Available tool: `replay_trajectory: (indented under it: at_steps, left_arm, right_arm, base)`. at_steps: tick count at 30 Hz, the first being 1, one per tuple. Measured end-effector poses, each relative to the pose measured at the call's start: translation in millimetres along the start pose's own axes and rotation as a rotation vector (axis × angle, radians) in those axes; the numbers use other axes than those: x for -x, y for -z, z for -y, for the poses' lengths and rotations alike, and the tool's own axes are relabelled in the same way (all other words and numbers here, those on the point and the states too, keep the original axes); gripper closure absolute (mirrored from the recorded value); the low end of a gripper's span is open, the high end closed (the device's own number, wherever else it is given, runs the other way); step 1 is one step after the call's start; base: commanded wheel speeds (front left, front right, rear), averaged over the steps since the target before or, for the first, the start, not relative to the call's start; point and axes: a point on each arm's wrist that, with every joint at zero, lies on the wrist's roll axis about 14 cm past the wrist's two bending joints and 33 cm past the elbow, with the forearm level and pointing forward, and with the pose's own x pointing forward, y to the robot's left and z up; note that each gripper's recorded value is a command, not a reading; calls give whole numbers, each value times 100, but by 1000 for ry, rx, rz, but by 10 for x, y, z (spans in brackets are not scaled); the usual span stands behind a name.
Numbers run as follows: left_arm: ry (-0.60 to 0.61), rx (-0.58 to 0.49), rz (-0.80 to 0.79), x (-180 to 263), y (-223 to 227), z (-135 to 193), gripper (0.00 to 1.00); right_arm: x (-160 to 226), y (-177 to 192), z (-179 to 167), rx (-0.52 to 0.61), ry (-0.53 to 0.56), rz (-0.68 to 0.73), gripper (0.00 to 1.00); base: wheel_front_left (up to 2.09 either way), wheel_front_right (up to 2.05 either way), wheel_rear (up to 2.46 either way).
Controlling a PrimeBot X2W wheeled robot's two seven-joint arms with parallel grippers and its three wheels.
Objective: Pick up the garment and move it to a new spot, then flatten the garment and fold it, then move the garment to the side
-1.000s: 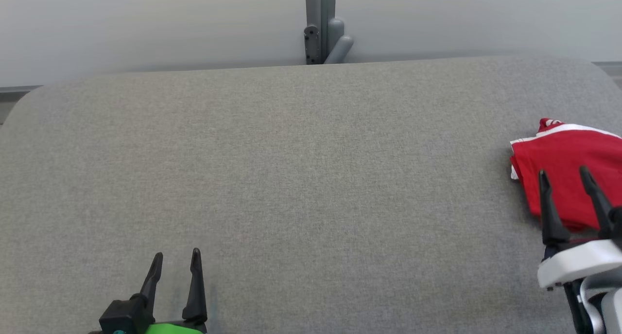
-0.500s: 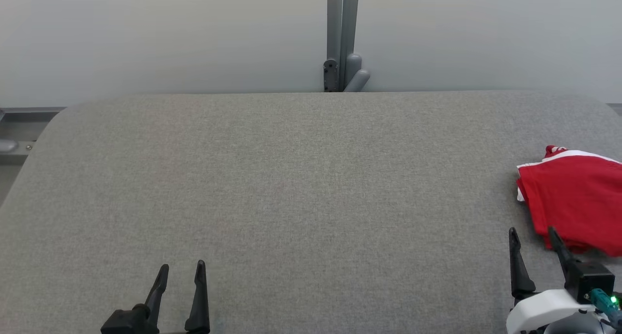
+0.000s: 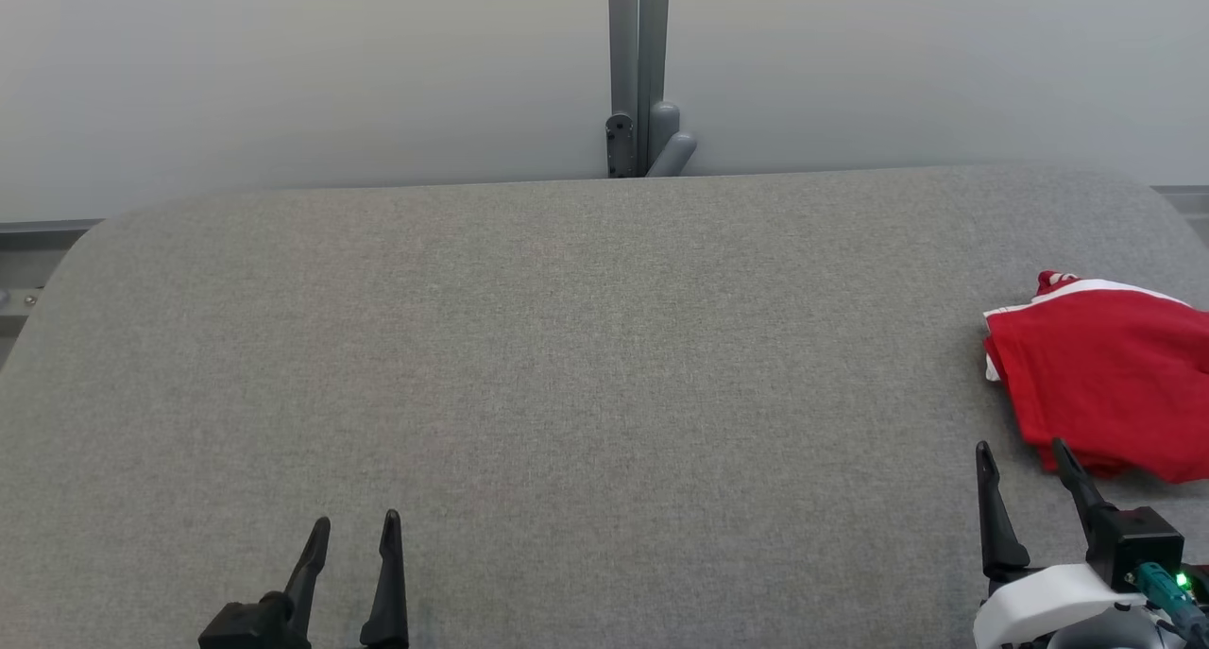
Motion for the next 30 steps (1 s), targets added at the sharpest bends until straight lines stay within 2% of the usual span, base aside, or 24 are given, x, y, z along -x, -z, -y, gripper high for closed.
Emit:
replay_trajectory:
  at_steps: [24, 25, 30]
  left_arm:
    - [0, 3, -33, 26, 102, 8, 0]
    - [0, 3, -33, 26, 103, 8, 100]
    - [-12, 6, -84, 78, 253, -26, 100]
  right_arm:
    - [44, 91, -12, -22, 4, -28, 0]
    - [44, 92, -12, -22, 4, -28, 100]
    - [98, 259, -35, -36, 6, -82, 100]
  base:
    - [0, 0, 0]
    - [0, 0, 0]
    - [0, 0, 0]
